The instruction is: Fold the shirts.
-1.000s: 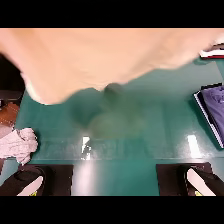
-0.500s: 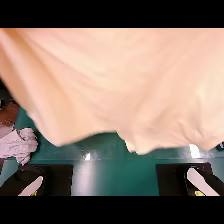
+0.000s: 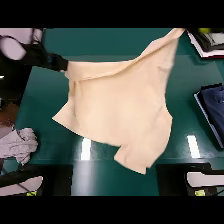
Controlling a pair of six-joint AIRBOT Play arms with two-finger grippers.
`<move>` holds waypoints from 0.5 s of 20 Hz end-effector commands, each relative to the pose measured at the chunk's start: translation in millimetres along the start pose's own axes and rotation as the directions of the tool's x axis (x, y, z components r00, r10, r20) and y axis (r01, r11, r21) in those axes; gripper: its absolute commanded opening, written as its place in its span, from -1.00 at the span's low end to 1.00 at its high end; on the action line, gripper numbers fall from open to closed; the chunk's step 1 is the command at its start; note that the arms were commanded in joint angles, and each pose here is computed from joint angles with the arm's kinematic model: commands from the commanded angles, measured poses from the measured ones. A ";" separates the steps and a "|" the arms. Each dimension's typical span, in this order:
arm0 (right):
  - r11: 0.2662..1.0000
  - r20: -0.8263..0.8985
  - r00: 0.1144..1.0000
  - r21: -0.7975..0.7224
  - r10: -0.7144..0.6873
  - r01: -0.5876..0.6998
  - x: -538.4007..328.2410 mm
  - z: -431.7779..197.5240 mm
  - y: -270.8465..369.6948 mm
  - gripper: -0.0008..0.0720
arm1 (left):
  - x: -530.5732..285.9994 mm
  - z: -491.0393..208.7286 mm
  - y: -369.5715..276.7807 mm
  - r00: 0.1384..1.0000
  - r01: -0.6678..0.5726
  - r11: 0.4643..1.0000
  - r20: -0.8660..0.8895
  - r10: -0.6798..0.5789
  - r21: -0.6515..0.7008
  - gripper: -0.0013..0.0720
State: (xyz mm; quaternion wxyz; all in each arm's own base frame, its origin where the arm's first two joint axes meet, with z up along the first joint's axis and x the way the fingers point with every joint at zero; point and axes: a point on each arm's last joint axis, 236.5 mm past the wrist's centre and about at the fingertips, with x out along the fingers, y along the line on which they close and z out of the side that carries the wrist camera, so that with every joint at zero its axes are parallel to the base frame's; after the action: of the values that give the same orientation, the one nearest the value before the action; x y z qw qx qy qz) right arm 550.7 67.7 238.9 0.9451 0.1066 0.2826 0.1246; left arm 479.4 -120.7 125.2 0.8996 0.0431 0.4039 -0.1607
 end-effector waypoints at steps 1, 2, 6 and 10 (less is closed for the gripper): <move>0.998 -0.032 0.998 0.041 -0.045 0.046 63.1 -25.8 -18.2 -0.93 | 59.9 -16.6 10.9 0.999 -0.013 1.000 -0.037 0.012 -0.020 -0.90; 0.998 -0.039 0.998 0.051 -0.046 0.048 69.1 -29.6 -21.9 -0.92 | 63.0 -16.0 14.5 0.999 -0.020 0.999 -0.032 0.019 -0.027 -0.90; 0.988 -0.073 0.997 0.153 0.005 0.007 68.6 -37.1 -30.4 0.25 | 52.2 -15.4 53.7 0.997 -0.067 0.991 -0.038 0.063 -0.119 0.20; 0.986 -0.242 0.968 0.164 0.061 -0.021 28.7 -66.0 -25.5 0.24 | 23.1 -59.1 111.9 0.976 -0.119 0.963 -0.207 0.069 -0.241 0.20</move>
State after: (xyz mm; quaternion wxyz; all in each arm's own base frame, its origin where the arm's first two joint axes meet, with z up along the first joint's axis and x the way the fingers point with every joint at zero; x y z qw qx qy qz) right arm 573.5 57.4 172.0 0.9162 0.1713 0.3455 0.1092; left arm 510.2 -46.9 74.2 0.8887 -0.0065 0.4506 -0.0838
